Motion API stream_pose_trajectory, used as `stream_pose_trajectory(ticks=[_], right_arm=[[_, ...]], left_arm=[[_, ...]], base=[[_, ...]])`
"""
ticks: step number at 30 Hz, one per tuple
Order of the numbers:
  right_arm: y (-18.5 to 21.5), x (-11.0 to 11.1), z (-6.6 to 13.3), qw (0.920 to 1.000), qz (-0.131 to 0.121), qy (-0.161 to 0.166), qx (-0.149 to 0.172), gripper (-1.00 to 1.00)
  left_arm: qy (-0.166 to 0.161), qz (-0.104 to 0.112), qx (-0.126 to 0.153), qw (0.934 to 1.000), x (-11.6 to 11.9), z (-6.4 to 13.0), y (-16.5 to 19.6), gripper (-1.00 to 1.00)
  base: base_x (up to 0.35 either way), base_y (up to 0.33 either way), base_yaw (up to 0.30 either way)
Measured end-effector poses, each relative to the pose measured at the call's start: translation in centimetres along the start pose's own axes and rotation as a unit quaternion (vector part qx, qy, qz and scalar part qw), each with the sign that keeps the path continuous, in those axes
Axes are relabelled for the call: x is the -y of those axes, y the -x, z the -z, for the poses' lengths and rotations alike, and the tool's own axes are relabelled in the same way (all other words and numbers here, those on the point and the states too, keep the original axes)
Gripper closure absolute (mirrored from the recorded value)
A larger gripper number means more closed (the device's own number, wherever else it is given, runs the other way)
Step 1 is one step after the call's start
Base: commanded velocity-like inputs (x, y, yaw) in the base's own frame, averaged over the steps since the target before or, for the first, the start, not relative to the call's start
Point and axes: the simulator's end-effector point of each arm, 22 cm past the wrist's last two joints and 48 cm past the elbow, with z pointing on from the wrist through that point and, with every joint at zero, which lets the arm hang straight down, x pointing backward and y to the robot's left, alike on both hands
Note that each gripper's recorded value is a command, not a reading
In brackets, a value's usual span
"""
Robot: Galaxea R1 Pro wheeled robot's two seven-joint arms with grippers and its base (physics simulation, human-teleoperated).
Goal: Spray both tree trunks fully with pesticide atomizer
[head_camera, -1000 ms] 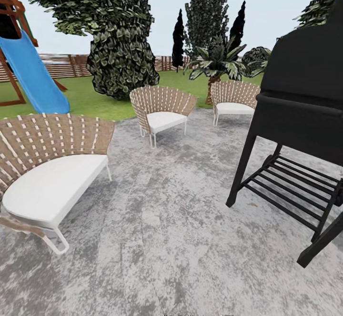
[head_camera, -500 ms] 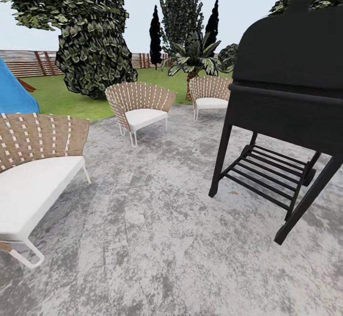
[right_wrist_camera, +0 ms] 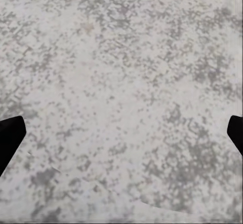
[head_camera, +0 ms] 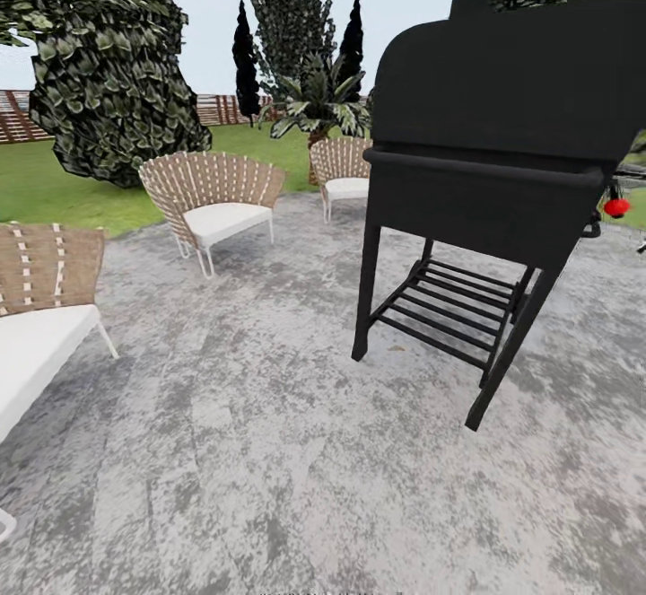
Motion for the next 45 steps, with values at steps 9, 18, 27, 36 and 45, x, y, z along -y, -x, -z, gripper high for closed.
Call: stream_pose_trajectory(ticks=[9,18,27,36,45], right_arm=[[-0.4,0.0,0.0,1.0,0.0,0.0,-0.004,-1.0],[-0.7,0.0,0.0,1.0,0.0,0.0,-0.008,-1.0],[-1.0,0.0,0.0,0.9999,0.001,0.0,-0.011,-1.0],[-1.2,-0.1,0.0,0.9999,0.001,0.001,-0.014,-1.0],[-1.3,-0.1,0.0,0.9999,0.001,0.001,-0.015,-1.0]], left_arm=[[0.0,-0.001,-0.004,1.0,0.0,0.0,-0.3,-1.0],[0.0,-0.001,-0.008,1.0,0.0,0.0,-0.7,-1.0],[0.0,-0.001,-0.013,0.9999,0.0,0.0,-1.1,-1.0],[0.0,-0.001,-0.016,0.9999,0.0,0.0,-1.3,-1.0],[0.001,-0.001,-0.016,0.9999,0.0,0.0,-1.4,-1.0]], base=[[-0.132,-0.269,-0.27],[-0.092,-0.267,-0.27],[-0.063,-0.267,-0.273],[-0.027,-0.27,-0.279],[0.0,-0.274,-0.295]])
